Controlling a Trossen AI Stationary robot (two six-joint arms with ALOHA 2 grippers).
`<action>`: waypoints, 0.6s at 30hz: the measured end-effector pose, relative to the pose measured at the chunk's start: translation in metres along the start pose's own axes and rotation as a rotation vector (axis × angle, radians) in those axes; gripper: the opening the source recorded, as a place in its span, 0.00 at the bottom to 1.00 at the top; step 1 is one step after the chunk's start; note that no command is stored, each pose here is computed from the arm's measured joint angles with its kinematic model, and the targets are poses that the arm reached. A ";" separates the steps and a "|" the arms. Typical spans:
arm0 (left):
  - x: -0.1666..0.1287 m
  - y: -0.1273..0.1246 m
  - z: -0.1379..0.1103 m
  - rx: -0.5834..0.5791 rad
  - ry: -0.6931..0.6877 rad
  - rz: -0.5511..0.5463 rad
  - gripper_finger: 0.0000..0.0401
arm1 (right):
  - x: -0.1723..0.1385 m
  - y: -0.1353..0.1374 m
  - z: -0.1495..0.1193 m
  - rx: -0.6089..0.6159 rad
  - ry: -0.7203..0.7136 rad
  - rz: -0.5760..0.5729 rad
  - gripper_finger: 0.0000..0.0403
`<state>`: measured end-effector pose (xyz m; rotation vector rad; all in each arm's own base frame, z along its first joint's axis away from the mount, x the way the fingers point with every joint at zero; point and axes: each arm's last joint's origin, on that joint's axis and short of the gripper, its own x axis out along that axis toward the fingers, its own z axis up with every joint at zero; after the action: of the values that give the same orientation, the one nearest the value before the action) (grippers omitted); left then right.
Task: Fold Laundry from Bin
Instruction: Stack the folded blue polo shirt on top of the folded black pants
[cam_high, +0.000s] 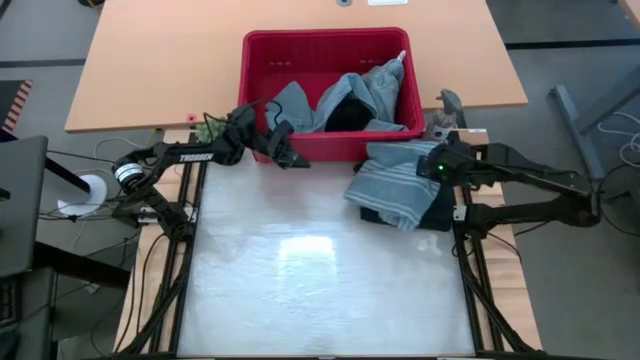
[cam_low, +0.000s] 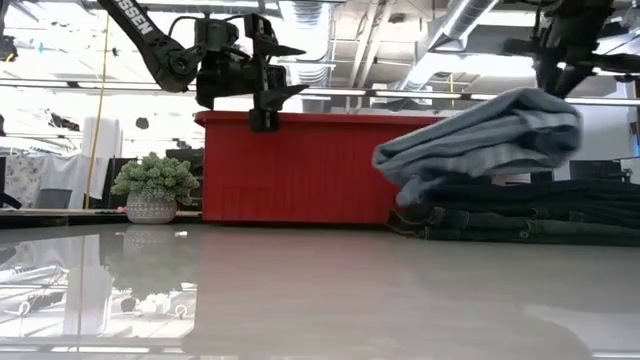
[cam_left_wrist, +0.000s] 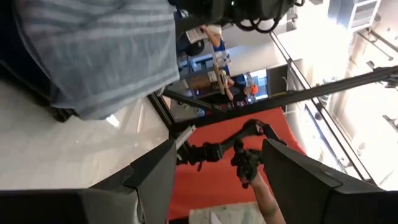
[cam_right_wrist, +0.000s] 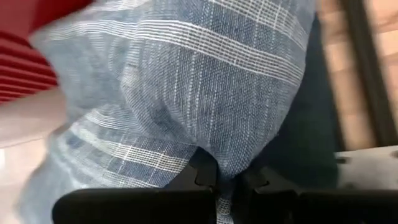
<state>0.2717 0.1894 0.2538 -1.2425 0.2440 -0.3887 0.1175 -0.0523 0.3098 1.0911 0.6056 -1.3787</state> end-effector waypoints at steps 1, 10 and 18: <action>0.001 0.000 0.000 0.004 -0.011 0.003 0.56 | 0.001 -0.002 0.001 -0.013 0.000 -0.025 0.09; 0.010 0.006 -0.004 0.014 -0.076 0.055 0.56 | 0.025 0.000 0.008 -0.181 0.053 -0.342 0.12; 0.017 0.009 -0.009 0.004 -0.064 0.081 0.56 | 0.053 0.017 0.009 -0.352 0.134 -0.474 0.58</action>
<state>0.2848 0.1765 0.2430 -1.2346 0.2379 -0.2787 0.1399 -0.0876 0.2722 0.7838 1.2151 -1.5273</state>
